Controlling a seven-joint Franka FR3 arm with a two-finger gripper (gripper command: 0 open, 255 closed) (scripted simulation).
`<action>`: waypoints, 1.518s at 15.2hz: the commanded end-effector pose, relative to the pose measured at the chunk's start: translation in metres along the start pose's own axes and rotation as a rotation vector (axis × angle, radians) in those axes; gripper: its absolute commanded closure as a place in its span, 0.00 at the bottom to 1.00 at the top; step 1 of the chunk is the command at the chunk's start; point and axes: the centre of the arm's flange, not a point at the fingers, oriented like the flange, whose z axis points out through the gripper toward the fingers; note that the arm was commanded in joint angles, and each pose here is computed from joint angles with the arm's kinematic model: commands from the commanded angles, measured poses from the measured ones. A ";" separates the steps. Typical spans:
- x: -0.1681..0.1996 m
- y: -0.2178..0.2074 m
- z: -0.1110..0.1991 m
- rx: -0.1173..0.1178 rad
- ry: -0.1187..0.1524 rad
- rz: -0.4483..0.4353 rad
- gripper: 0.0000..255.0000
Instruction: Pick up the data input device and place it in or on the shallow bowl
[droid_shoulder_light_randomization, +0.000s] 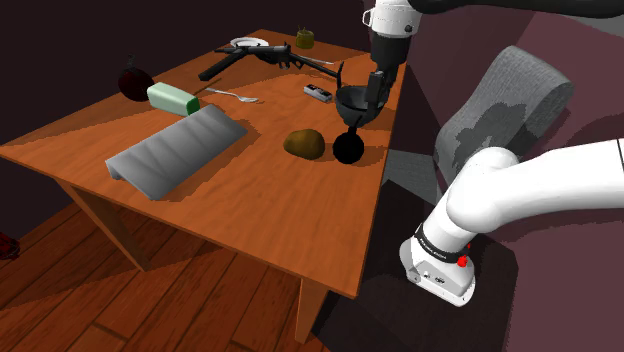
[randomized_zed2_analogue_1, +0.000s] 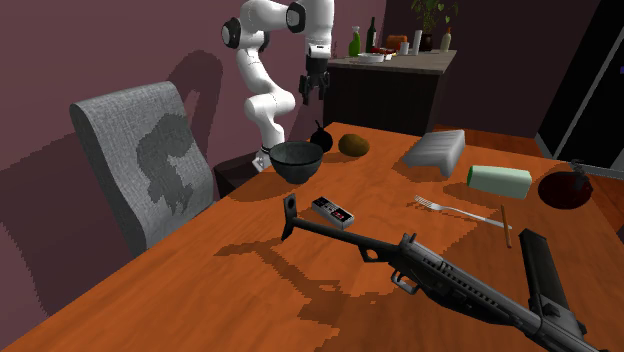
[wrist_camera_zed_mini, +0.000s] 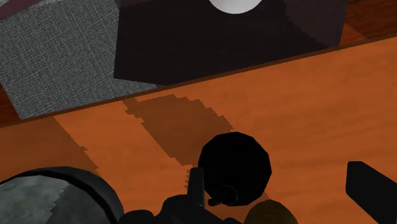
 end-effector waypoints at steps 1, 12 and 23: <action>0.000 0.000 0.000 0.000 0.000 0.000 0.00; 0.105 0.090 0.038 -0.007 0.015 0.063 0.00; 0.204 0.186 0.074 -0.015 0.029 0.126 0.00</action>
